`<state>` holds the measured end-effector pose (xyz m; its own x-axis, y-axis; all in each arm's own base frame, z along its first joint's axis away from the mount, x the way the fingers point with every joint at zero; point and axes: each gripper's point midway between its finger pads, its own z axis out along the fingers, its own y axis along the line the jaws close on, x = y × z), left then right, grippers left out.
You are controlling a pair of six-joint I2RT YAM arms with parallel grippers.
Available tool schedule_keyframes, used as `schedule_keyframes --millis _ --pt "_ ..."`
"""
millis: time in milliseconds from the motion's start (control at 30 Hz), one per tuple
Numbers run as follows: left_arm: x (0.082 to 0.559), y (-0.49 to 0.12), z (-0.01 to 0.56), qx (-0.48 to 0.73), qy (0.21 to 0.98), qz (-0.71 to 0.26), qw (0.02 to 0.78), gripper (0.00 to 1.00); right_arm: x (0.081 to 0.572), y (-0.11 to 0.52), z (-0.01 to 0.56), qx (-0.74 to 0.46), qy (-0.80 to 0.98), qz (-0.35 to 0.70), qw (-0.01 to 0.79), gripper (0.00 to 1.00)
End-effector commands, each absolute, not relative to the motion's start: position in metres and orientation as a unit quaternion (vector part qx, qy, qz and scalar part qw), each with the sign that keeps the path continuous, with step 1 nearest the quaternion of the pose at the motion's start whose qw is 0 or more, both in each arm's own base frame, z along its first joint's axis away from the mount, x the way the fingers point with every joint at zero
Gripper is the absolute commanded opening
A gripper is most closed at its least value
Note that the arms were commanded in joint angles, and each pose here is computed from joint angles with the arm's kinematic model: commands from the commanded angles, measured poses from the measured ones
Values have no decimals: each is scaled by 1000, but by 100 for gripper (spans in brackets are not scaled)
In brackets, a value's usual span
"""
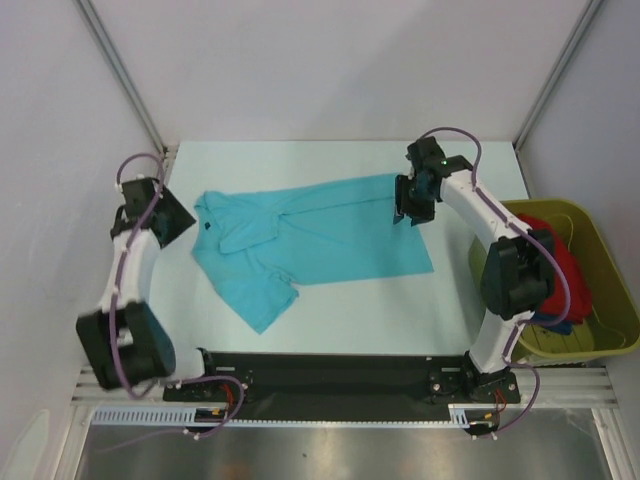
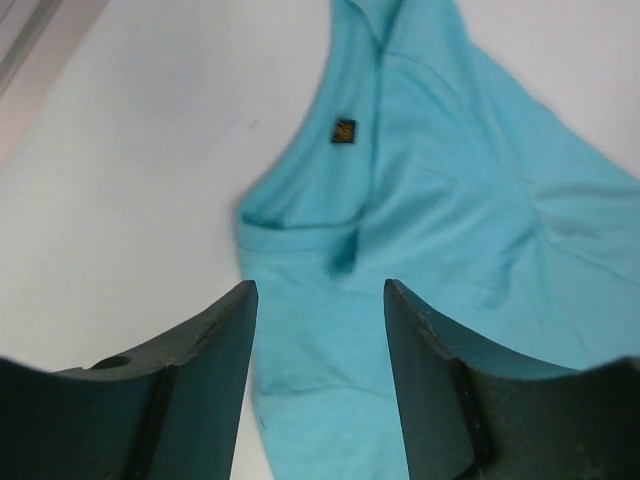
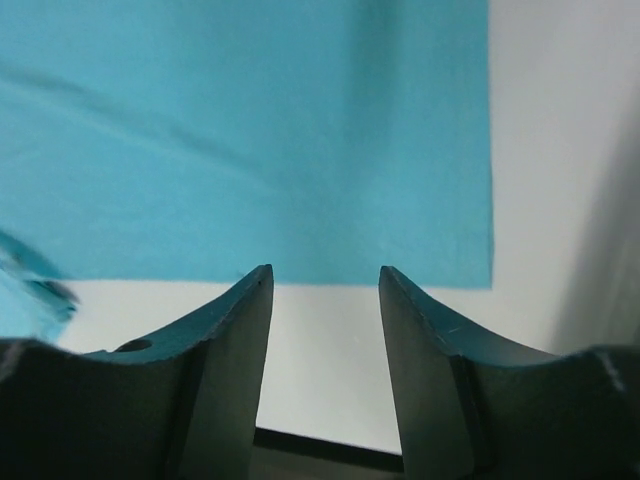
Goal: Fold and stack the t-shirts
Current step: Fold the tshirt
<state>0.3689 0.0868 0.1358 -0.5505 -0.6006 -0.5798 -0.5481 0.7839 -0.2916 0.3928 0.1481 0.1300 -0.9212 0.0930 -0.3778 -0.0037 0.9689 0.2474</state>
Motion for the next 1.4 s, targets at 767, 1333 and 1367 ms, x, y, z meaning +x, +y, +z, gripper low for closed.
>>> schedule_keyframes --millis 767,1333,1367 --pt "204 -29 35 -460 862 -125 175 50 307 150 135 59 966 174 182 99" --pt "212 -13 13 -451 874 -79 162 46 313 145 120 92 967 159 176 98" --pt "212 -12 11 -450 875 -79 160 45 314 145 119 94 967 158 176 98"
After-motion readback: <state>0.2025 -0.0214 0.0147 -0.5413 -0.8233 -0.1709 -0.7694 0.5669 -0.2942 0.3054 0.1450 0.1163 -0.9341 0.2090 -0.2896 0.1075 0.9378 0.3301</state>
